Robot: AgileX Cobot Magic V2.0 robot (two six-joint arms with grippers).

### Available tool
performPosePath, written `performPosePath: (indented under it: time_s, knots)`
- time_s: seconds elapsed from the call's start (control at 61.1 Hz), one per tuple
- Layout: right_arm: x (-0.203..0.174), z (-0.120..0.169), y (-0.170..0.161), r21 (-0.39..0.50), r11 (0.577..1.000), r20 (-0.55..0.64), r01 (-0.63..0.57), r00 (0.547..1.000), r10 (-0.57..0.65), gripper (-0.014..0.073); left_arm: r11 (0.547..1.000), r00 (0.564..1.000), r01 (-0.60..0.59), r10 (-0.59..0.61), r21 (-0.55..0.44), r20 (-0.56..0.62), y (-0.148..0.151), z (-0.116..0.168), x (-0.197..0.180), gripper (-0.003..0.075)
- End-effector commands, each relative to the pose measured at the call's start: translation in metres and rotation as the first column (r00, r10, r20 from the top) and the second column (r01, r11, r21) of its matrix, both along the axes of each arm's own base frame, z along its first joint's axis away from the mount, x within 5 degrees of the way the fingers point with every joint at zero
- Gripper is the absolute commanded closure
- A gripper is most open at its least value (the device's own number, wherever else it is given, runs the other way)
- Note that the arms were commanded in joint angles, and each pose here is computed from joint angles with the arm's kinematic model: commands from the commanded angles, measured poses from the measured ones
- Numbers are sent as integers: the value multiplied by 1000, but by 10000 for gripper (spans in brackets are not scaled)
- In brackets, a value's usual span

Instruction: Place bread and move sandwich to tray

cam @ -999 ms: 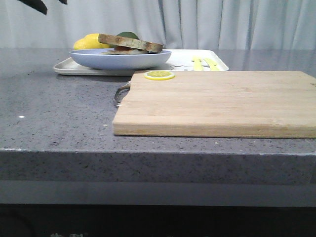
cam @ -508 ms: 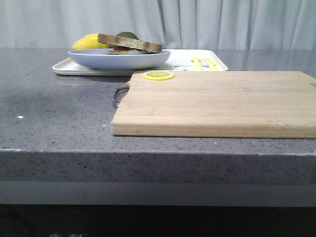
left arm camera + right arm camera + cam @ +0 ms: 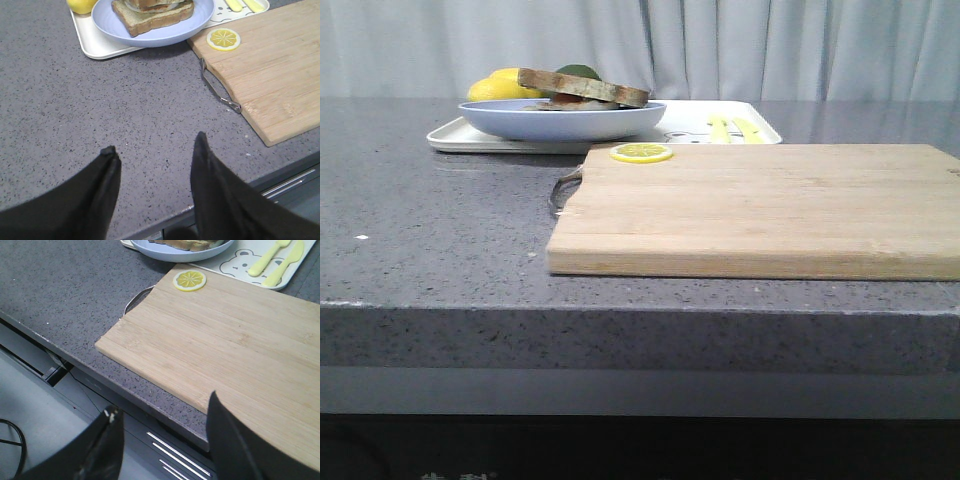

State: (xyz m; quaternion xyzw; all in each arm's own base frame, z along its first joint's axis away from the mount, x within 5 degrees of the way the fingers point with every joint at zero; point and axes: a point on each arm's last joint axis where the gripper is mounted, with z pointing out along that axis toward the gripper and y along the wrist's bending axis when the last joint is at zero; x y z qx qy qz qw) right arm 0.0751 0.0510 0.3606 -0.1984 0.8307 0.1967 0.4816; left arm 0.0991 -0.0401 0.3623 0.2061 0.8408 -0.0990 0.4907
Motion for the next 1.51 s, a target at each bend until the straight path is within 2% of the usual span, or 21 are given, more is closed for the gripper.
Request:
performPosePath:
  time_s: [0.0, 0.262, 0.36, 0.409, 0.573, 0.655, 1.277, 1.49]
  knots:
    - [1, 13, 0, 44, 999, 68, 12, 998, -15, 193, 999, 993, -3, 8, -41, 114, 3, 6, -13, 385]
    - [-1, 9, 0, 22, 1000, 28, 0, 1000, 0, 193, 999, 987, 0, 9, -54, 159, 8, -6, -35, 386]
    - [-1, 8, 0, 19, 1000, 21, -3, 1000, 2, 232, 999, 987, 0, 9, -54, 159, 8, -6, -35, 428]
    - [-1, 8, 0, 19, 1000, 21, -3, 1000, 2, 291, 999, 987, -1, 10, -55, 161, 8, -6, -35, 479]
    - [-1, 8, 0, 19, 1000, 21, -3, 1000, 2, 564, 998, 987, -1, 10, -55, 162, 8, -6, -35, 678]
    - [-1, 8, 0, 19, 1000, 21, -3, 1000, 2, 672, 998, 987, -1, 10, -55, 162, 8, -6, -35, 739]
    - [-1, 8, 0, 20, 1000, 25, -1, 1000, 1, 664, 999, 987, 0, 9, -54, 159, 8, -7, -36, 741]
    - [-1, 8, 0, 20, 1000, 23, -2, 1000, 1, 664, 994, 957, -72, 91, -78, 276, 19, -7, -64, 741]
